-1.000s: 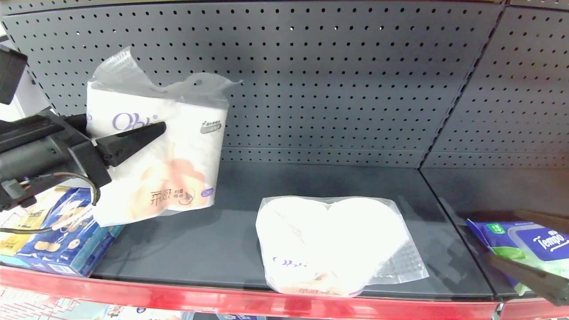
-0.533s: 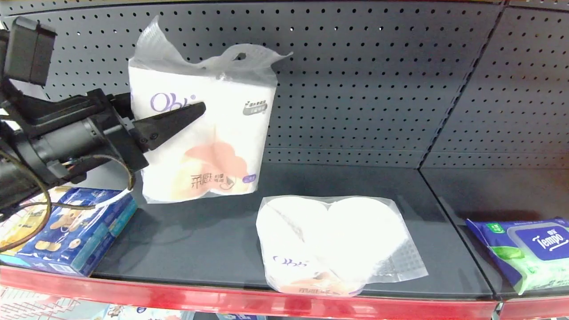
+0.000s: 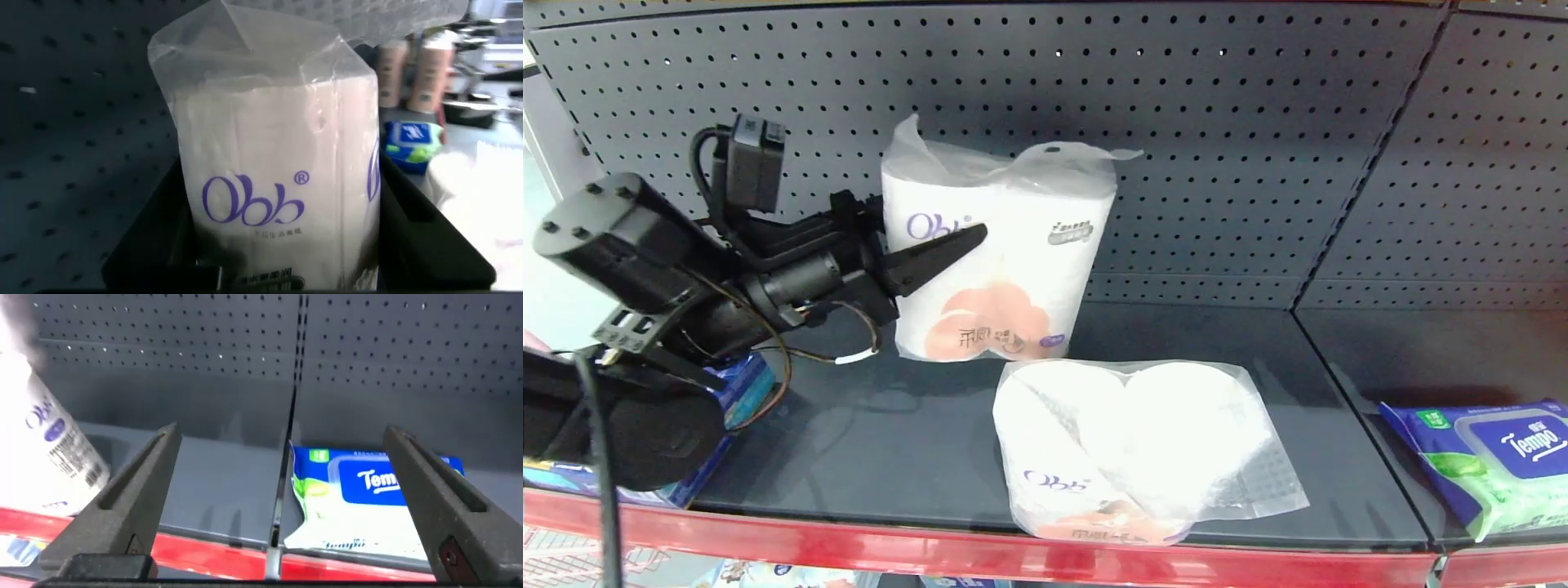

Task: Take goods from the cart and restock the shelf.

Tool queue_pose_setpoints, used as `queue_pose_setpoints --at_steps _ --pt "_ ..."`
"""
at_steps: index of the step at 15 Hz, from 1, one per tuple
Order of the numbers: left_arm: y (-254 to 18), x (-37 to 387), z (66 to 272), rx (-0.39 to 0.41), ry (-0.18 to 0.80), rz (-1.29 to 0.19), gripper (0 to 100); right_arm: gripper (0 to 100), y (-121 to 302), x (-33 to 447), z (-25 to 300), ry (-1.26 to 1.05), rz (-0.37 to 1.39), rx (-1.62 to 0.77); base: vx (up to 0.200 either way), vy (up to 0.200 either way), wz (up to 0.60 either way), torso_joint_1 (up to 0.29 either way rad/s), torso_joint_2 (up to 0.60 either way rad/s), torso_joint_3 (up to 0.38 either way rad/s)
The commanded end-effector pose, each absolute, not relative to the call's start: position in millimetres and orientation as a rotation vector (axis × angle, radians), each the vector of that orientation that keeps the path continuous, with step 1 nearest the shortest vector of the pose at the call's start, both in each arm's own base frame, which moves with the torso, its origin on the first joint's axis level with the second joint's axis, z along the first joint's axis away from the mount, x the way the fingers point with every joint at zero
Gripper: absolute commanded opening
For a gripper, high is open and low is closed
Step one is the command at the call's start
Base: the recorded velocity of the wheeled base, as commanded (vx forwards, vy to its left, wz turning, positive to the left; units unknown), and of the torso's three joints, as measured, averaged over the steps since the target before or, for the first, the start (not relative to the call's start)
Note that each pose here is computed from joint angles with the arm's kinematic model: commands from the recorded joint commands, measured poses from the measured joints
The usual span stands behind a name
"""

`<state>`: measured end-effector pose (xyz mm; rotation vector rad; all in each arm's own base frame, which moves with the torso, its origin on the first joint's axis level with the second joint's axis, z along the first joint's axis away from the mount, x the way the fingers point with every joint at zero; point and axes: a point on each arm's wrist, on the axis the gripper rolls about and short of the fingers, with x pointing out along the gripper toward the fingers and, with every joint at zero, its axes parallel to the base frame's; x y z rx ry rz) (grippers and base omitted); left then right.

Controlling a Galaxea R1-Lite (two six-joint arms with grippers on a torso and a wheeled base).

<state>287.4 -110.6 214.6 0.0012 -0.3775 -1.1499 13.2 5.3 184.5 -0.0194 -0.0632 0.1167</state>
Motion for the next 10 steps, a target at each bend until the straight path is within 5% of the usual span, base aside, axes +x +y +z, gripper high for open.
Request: queue_pose_setpoints --at_steps 1,10 --pt "-124.2 321.8 173.2 -0.021 -0.296 -1.186 0 100 4.8 15.1 194.1 -0.076 0.121 -0.024 0.0 0.0 0.0 0.0 0.0 0.0" --pt "-156.8 360.5 151.4 -0.02 -0.307 -1.284 0 100 3.2 20.6 201.8 -0.068 0.123 -0.023 0.0 0.0 0.0 0.0 0.0 0.0"
